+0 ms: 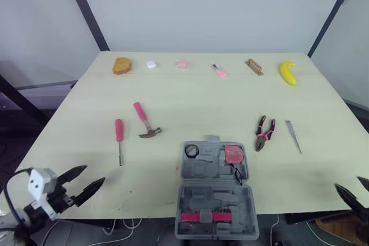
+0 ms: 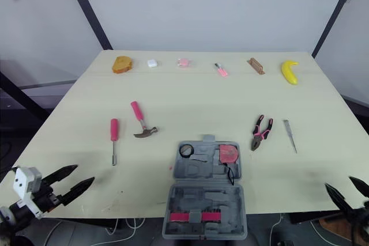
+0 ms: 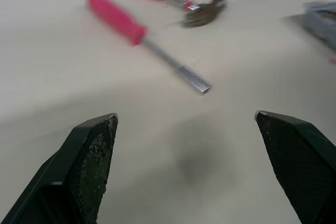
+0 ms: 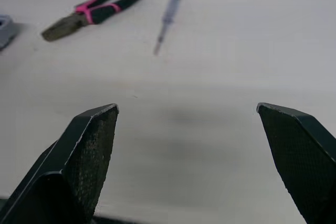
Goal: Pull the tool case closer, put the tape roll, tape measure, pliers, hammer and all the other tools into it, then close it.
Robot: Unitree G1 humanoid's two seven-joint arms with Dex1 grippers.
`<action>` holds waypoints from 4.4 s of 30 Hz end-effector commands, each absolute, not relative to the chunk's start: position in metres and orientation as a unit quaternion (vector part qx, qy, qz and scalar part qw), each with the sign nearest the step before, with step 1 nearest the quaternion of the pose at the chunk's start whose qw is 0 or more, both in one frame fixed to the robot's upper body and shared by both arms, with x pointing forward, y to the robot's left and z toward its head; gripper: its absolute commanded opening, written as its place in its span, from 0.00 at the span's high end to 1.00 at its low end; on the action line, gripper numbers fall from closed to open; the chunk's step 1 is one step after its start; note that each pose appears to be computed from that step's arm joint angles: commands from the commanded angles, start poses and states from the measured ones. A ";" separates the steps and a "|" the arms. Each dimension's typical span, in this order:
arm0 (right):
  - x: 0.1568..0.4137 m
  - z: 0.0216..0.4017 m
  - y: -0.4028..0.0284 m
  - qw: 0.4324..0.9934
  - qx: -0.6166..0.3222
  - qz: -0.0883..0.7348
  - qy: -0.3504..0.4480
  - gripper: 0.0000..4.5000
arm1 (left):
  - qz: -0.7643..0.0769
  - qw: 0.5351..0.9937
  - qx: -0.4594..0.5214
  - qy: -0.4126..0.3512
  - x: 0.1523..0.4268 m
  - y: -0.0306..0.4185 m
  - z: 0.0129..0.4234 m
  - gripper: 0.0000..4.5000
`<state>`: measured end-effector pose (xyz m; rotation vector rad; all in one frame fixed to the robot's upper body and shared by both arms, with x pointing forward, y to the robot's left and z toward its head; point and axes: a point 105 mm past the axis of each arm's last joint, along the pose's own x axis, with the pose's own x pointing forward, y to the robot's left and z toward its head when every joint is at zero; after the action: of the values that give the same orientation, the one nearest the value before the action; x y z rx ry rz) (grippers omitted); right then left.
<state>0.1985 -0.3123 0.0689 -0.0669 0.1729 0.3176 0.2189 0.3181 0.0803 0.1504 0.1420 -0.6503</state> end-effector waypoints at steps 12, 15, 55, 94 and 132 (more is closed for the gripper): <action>0.288 0.079 -0.194 0.984 -0.039 0.158 0.076 0.01 | -0.596 0.786 0.162 -0.026 0.247 0.192 0.164 0.00; 0.313 0.072 -0.181 0.988 -0.044 0.124 0.078 0.01 | -0.636 0.753 0.167 -0.040 0.245 0.168 0.178 0.00; 0.336 0.018 -0.198 0.989 0.013 -0.040 0.142 0.01 | -0.675 0.711 0.184 -0.063 0.241 0.143 0.196 0.00; 0.282 0.108 -0.141 0.875 -0.167 0.446 0.088 0.78 | -0.663 0.731 0.163 -0.018 0.244 0.172 0.172 0.00; 0.263 0.082 -0.048 0.711 -0.349 0.585 0.177 0.78 | -0.655 0.732 0.184 0.034 0.228 0.214 0.142 0.00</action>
<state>0.2637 -0.0555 0.0749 -0.7633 0.4345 1.2806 0.2312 0.2113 0.1354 0.3845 0.1017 -1.4248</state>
